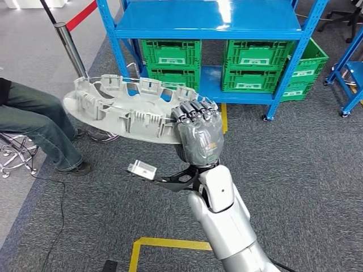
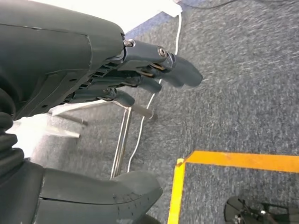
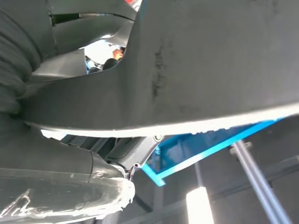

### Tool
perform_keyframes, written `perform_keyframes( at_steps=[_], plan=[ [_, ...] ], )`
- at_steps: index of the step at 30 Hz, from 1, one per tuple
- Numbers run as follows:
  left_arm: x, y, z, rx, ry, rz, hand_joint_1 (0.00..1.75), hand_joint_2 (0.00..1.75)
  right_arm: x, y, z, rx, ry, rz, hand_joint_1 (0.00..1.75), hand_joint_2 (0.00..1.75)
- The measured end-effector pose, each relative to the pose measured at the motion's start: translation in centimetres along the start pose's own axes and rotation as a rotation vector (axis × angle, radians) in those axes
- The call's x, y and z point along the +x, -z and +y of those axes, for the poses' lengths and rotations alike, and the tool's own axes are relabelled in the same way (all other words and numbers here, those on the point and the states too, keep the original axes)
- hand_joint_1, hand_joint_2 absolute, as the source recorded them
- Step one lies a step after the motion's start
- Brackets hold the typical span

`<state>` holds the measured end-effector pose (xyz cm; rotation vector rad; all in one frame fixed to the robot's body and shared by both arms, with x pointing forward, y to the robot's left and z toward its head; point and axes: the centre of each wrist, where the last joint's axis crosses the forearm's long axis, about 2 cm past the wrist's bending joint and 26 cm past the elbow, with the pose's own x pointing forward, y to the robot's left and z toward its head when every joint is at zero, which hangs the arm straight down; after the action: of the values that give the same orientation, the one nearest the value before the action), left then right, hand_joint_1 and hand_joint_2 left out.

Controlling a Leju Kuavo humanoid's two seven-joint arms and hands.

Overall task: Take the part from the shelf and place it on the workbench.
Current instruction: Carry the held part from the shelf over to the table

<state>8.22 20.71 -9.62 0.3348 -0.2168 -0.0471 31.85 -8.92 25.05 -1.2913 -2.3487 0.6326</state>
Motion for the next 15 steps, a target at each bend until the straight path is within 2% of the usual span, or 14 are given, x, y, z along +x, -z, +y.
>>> perform_keyframes(
  at_steps=[15],
  plan=[
    [0.20, 0.01, 0.01, -0.003, -0.004, 0.001, 0.00, 1.75, 0.15, 0.51, -0.48, -0.026, -0.005, -0.008, 1.75, 1.75]
  ],
)
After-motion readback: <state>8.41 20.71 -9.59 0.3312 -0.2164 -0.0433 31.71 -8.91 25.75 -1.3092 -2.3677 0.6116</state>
